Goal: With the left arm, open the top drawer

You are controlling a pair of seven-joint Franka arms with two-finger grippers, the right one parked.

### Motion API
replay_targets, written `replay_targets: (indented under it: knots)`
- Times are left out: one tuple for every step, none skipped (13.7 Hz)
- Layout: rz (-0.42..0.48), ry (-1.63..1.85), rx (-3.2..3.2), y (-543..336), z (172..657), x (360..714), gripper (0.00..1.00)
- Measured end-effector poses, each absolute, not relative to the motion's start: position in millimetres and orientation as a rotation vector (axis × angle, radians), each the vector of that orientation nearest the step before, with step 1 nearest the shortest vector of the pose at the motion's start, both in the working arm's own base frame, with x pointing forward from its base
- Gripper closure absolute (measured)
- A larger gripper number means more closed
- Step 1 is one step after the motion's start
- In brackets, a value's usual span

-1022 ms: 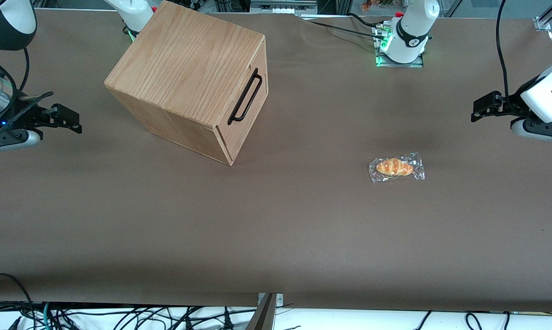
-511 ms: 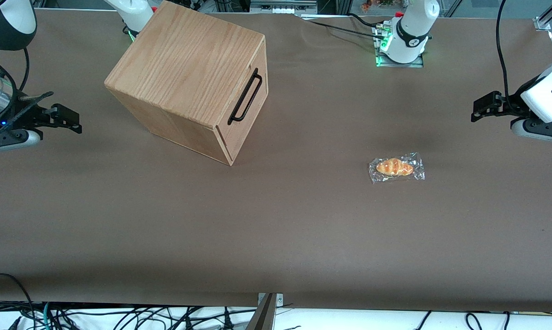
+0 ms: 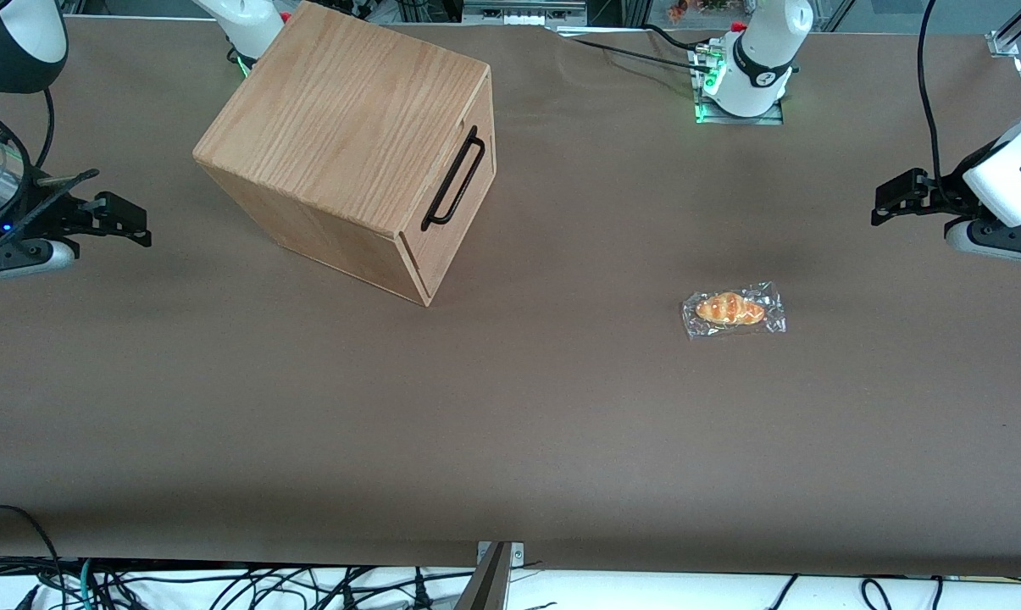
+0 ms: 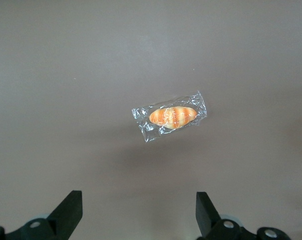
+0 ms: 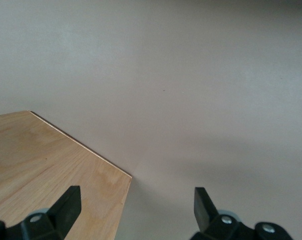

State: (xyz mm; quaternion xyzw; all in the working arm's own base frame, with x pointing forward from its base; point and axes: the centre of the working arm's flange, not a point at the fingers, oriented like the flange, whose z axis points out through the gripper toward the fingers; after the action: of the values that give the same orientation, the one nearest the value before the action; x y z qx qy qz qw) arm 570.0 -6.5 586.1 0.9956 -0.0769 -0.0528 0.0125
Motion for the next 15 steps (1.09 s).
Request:
replay_targets:
  knots:
    - [-0.165, -0.24, 3.103, -6.5, 586.0, 570.1, 0.0]
    - [-0.165, -0.24, 3.103, -6.5, 585.9, 570.1, 0.0]
    - [-0.165, -0.24, 3.103, -6.5, 585.9, 570.2, 0.0]
    - [-0.165, -0.24, 3.103, -6.5, 585.8, 570.2, 0.0]
    - [-0.165, -0.24, 3.103, -6.5, 585.8, 570.2, 0.0]
    - [-0.165, -0.24, 3.103, -6.5, 585.8, 570.2, 0.0]
    - [-0.165, -0.24, 3.103, -6.6, 585.8, 570.2, 0.0]
    - [-0.165, -0.24, 3.103, -6.6, 585.8, 570.2, 0.0]
    - [-0.166, -0.24, 3.103, -6.6, 585.8, 570.2, 0.0]
    - [-0.166, -0.24, 3.103, -6.7, 585.8, 570.2, 0.0]
    - [-0.167, -0.241, 3.103, -7.0, 585.3, 570.4, 0.0]
    - [-0.171, -0.242, 3.101, -7.5, 583.9, 570.9, 0.0]
    - [-0.176, -0.243, 3.1, -8.0, 581.8, 571.8, 0.0]
    - [-0.183, -0.244, 3.098, -8.2, 579.2, 572.8, 0.0]
    - [-0.193, -0.243, 3.092, -8.7, 575.6, 574.3, 0.0]
